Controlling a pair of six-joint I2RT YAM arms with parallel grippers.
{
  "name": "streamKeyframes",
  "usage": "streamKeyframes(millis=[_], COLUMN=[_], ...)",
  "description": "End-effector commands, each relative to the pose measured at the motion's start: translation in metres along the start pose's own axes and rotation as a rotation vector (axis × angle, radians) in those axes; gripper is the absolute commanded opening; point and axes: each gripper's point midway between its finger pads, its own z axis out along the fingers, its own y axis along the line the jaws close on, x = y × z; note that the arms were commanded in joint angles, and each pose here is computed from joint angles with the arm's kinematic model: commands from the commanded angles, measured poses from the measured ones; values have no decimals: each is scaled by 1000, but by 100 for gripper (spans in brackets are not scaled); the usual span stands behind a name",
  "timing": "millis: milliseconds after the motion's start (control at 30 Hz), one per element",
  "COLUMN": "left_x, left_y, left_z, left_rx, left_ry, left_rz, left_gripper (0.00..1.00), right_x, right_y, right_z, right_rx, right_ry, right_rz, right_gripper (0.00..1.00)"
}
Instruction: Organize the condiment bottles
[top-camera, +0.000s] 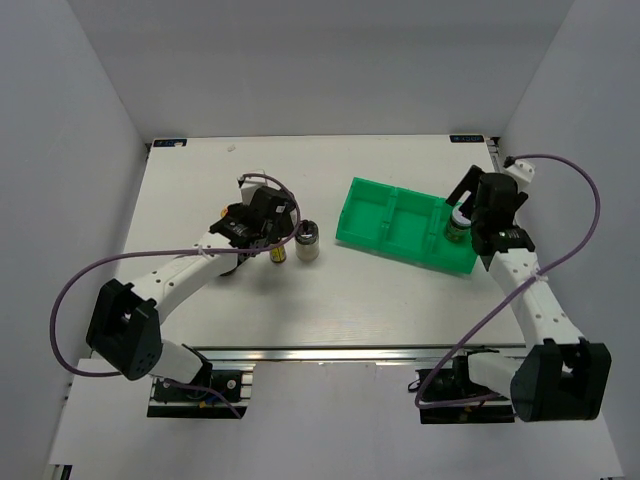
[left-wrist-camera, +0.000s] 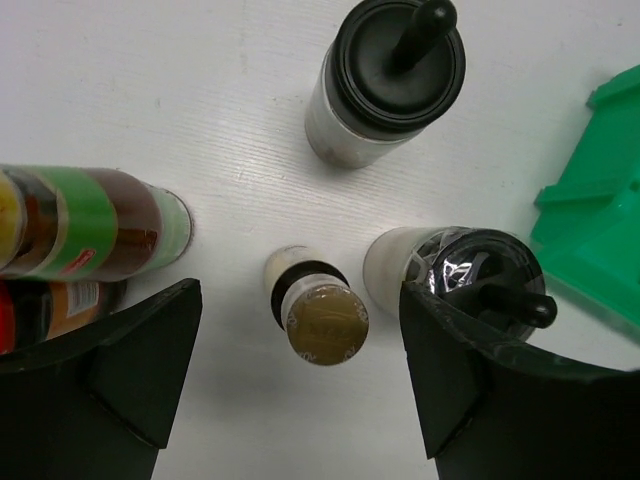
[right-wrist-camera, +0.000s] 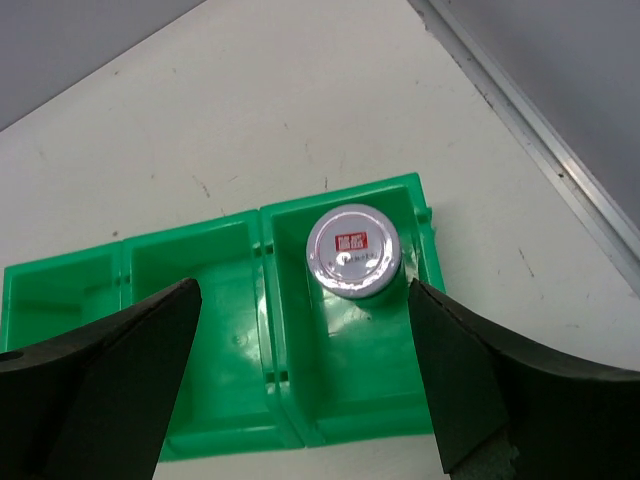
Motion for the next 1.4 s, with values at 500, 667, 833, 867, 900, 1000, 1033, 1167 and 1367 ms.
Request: streamKeyframes(millis=[500,667,833,867,900,1000,1033,1167,1367], left_x=[5,0,-13,-13,-14,-21,-25,-35,-61], left_y=[-22,-17,-12,-12,-12,-12,-11,-22,-72], left_z=[13,6,-10,-13,-16,-31,-39,-68,-121], left_rx=[92,79,89,98,104,144,164,271,475], left_ry=[38,22,-7,-7,-8,-19,-32,-66,-156], left_rz=[67,66,64,66,69,84,91,141,250], left_gripper=[51,31,26,26,23,12,11,10,10], right_x=[14,18,20,20,20,21,24,25,26], right_y=[-11,-11,-12,-12,-12,-10,-9,-3,6], right_z=[-42,-44,-47,-48,-50,-54,-55,-62,-67], right_rx=[-64,-70,-76,-78,-81,-102,-111,-161,-225], right_ry=[-9,4,6,6,3,5,14,21,26], right_rz=[84,86,90,91,93,97,94,90,76], right_gripper=[89,89,89,89,89,89,89,90,89])
